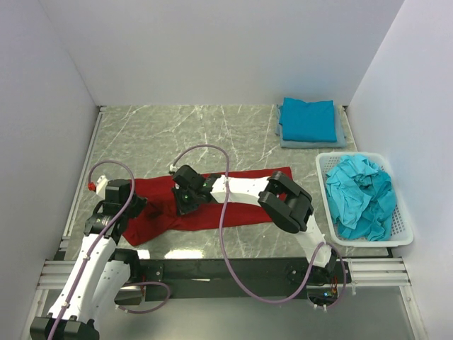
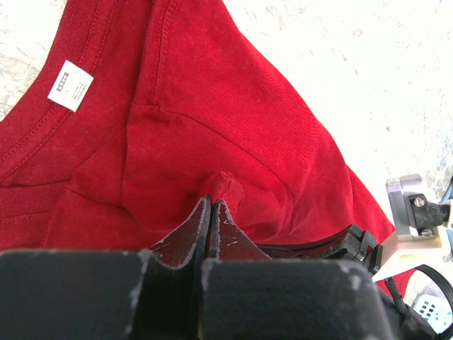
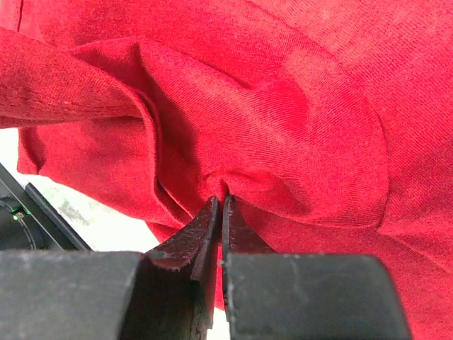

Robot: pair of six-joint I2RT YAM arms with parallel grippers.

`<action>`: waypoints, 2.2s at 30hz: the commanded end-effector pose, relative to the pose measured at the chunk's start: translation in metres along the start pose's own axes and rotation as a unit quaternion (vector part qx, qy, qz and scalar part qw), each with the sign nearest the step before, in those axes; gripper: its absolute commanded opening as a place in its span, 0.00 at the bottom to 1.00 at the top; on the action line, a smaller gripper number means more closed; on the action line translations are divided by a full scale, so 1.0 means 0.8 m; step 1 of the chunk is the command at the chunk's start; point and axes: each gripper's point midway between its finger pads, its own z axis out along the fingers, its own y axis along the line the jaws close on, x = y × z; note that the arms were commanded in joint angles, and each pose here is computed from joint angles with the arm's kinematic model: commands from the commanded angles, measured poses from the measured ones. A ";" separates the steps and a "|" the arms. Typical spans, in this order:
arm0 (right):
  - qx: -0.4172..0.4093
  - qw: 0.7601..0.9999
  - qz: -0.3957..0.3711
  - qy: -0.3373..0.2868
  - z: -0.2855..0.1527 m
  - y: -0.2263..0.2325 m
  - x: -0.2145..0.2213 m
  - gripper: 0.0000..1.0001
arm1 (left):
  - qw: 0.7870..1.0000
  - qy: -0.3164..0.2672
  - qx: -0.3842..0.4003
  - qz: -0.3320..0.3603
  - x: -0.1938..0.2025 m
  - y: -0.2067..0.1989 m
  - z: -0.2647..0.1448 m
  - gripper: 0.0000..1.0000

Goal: Fold and stack the t-shirts
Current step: Fold the tshirt

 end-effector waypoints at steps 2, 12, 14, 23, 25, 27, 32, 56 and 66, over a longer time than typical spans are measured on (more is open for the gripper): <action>-0.004 0.999 -0.015 -0.040 -0.026 0.026 -0.037 0.05 | 1.000 -0.014 0.014 -0.001 -0.009 -0.009 -0.004 0.00; 0.022 0.999 -0.012 -0.030 -0.069 0.020 -0.030 0.05 | 0.999 0.027 0.002 -0.018 0.006 -0.007 -0.020 0.00; 0.029 0.999 -0.015 -0.026 -0.078 0.016 -0.024 0.05 | 0.999 0.029 -0.006 -0.028 0.005 -0.007 -0.024 0.00; 0.030 0.999 -0.021 0.000 -0.089 0.009 -0.002 0.04 | 0.995 0.065 -0.075 -0.017 0.013 0.019 -0.051 0.00; 0.042 0.999 -0.022 -0.001 -0.093 0.003 -0.001 0.04 | 0.994 0.073 -0.082 -0.018 0.018 0.025 -0.056 0.01; 0.043 0.999 -0.022 -0.002 -0.097 0.001 0.001 0.05 | 0.993 0.083 -0.084 -0.019 0.025 0.030 -0.058 0.07; 0.040 0.999 -0.026 0.008 -0.099 -0.004 0.014 0.13 | 0.991 0.101 -0.084 -0.029 0.037 0.037 -0.066 0.48; 0.156 0.974 0.115 -0.120 -0.210 -0.219 -0.037 0.90 | 0.995 0.094 0.025 0.006 0.023 -0.060 0.054 0.99; 0.186 0.961 0.189 -0.078 -0.184 -0.327 -0.007 0.92 | 0.991 0.128 -0.031 0.027 0.039 -0.037 0.170 0.99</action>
